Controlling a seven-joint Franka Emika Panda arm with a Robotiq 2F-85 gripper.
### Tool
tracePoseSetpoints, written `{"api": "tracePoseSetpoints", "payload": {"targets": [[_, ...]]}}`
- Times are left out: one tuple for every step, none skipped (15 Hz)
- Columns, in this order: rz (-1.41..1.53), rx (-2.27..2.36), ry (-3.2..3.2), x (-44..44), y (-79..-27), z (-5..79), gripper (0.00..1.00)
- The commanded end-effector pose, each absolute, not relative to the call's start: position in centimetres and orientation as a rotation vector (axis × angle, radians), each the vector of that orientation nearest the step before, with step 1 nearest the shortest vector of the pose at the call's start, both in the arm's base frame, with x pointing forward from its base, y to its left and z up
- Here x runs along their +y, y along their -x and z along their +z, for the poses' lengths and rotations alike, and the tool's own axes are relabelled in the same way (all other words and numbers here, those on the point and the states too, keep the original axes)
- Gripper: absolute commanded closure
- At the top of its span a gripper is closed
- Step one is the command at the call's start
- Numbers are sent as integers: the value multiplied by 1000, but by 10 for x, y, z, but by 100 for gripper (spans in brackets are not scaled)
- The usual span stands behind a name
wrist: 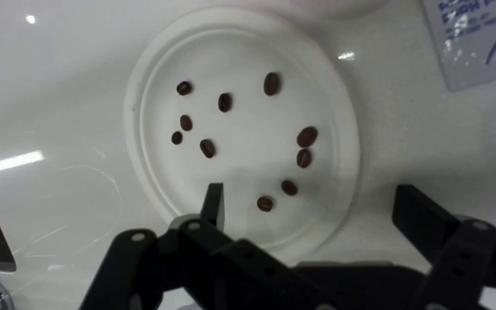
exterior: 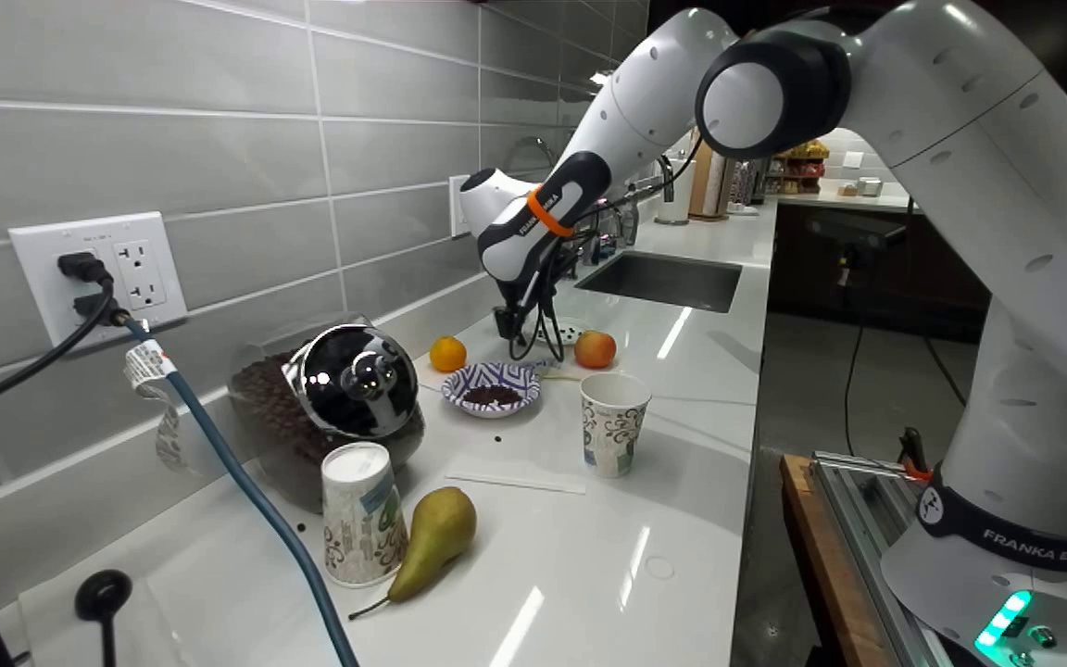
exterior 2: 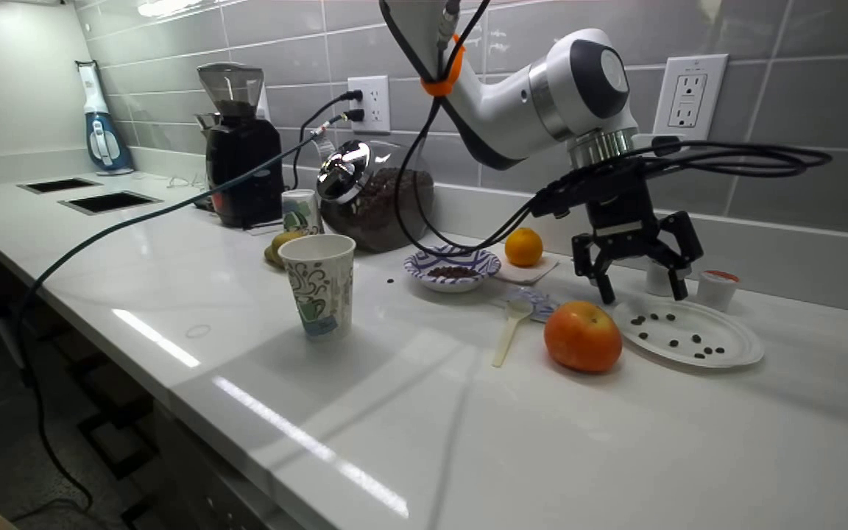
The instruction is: Move the bowl backwards, then move the white plate to the left
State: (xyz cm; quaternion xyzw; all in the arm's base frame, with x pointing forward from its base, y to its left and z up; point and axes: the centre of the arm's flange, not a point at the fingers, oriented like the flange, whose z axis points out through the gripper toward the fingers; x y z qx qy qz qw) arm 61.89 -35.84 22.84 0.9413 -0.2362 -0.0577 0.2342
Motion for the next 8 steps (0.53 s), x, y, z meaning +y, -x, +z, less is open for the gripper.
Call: {"api": "tracePoseSetpoints", "payload": {"targets": [[-217,-629,-2537,-367,-620,220,0],[-224,-626,-2531,-368,-619,219,0],[-229,-625,-2527,-369,-618,218,0],[-233,-625,-2523,-370,-617,217,0],[-239,-621,-2518,-371,-617,216,0],[-241,-620,-2515,-372,-617,215,0],[-241,-619,-2514,-373,-616,214,4],[-241,-617,-2512,-373,-616,214,8]]}}
